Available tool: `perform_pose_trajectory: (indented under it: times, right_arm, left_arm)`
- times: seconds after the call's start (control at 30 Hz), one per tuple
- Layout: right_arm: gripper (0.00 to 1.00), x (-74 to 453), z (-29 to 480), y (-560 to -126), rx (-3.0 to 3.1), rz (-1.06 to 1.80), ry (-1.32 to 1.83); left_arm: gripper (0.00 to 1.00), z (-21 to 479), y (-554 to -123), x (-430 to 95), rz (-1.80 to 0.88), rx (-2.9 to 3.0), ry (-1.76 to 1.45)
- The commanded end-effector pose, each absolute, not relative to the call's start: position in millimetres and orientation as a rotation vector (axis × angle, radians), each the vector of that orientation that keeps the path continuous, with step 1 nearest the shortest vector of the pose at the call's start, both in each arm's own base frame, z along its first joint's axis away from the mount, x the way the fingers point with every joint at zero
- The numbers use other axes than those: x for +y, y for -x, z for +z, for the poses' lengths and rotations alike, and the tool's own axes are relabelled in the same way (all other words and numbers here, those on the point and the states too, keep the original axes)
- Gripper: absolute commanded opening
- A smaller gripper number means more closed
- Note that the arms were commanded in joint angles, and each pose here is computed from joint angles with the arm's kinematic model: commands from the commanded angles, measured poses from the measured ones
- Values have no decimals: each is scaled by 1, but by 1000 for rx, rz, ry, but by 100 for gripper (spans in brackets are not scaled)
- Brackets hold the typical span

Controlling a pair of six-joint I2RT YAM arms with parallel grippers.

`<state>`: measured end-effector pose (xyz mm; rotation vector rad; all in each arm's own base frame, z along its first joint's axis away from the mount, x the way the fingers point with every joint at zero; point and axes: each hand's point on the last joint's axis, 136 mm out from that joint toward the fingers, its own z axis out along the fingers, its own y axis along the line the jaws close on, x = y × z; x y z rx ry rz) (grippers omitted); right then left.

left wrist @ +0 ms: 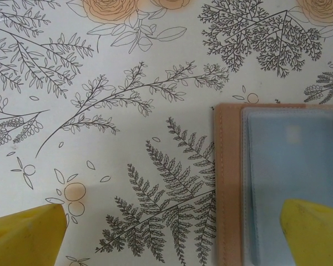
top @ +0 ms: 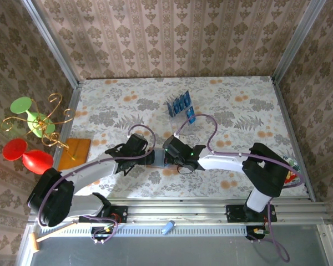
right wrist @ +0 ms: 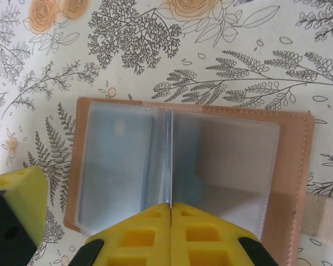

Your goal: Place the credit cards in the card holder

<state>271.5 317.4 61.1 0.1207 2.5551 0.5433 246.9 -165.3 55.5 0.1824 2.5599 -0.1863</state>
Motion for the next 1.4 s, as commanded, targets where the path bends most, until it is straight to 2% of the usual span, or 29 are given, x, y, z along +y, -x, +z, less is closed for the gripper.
perform_pose_trajectory:
  times: [0.0,0.4,0.7,1.07,1.37]
  right_arm:
    - [0,310,49,-274,2548,470,-172]
    - [0,263,44,-269,2577,327,-126]
    - [0,243,38,-275,2672,401,20]
    - [0,269,27,-276,2759,631,375]
    - [0,279,29,-277,2762,682,405]
  left_arm:
    - [100,61,-251,-169,-173,2545,-200]
    - [100,63,-251,-171,-179,2541,-205]
    - [100,62,-248,-171,-178,2544,-211]
    - [100,64,-247,-172,-183,2541,-216]
    - [100,64,-245,-173,-188,2544,-222]
